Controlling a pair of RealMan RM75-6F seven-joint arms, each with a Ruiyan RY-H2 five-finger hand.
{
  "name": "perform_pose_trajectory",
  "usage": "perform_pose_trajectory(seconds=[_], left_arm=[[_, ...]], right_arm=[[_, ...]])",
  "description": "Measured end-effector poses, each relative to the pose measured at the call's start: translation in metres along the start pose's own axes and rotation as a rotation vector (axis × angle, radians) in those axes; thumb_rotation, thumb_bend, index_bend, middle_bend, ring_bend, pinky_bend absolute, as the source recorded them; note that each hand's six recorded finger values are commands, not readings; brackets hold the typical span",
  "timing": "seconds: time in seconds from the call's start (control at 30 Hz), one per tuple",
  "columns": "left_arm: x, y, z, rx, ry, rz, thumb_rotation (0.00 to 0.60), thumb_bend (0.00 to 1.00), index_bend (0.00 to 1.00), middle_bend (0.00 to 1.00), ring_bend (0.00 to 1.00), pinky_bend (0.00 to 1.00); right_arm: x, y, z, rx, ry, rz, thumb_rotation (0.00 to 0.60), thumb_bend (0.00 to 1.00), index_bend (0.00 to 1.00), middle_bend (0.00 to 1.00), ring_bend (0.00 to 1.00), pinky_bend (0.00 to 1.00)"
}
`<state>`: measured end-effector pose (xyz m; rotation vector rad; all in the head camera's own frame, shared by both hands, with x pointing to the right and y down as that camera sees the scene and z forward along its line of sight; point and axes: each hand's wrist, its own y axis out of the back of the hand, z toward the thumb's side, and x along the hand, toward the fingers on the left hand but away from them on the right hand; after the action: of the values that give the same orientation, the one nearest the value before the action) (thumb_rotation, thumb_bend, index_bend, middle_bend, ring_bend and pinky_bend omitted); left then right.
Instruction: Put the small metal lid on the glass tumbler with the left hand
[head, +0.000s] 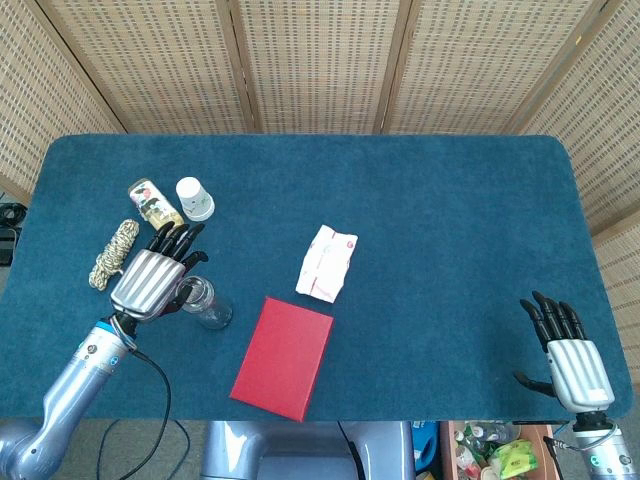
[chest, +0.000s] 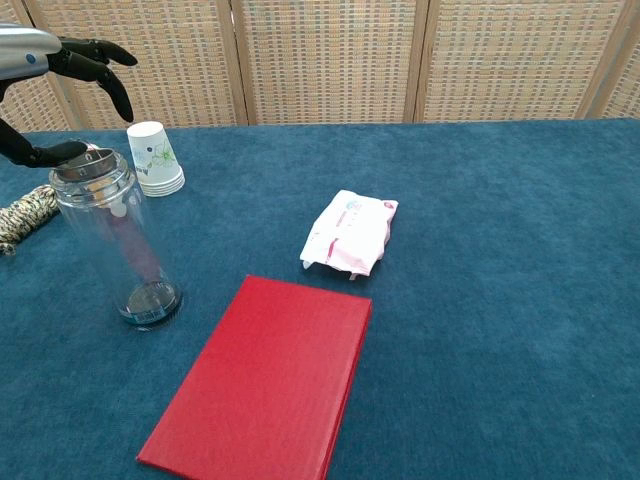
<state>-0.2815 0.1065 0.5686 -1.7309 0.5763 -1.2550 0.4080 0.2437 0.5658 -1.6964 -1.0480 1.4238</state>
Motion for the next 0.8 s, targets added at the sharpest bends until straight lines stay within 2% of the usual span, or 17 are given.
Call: perform_pose_trajectory(seconds=[0.17, 0.3, 0.5, 0.8], left_arm=[[0.0006, 0.0004, 0.0001, 0.006, 0.0, 0.001, 0.6, 0.46, 0.28, 0.0, 0.0, 0.0], [0.0012, 0.0019, 0.0009, 0.013, -0.001, 0.007, 0.6, 0.39, 0.28, 0.0, 0.0, 0.0], [0.0013, 0.0045, 0.0021, 0.017, 0.0, 0.015, 0.6, 0.32, 0.27, 0.0, 0.0, 0.0], [0.0011, 0.006, 0.0031, 0.015, 0.001, 0.024, 0.6, 0.31, 0.27, 0.0, 0.0, 0.0]], right_arm=[[0.0, 0.0001, 0.0004, 0.0, 0.0, 0.0, 0.6, 0.0, 0.0, 0.0, 0.0, 0.0], [0.0, 0.0002, -0.0001, -0.001, -0.002, 0.0, 0.6, 0.0, 0.0, 0.0, 0.0, 0.0], [0.0001, 0.0009, -0.0004, -0.002, -0.001, -0.001, 0.6, 0.0, 0.0, 0.0, 0.0, 0.0], [0.0001, 0.0008, 0.0, -0.002, -0.001, -0.001, 0.6, 0.0, 0.0, 0.0, 0.0, 0.0]])
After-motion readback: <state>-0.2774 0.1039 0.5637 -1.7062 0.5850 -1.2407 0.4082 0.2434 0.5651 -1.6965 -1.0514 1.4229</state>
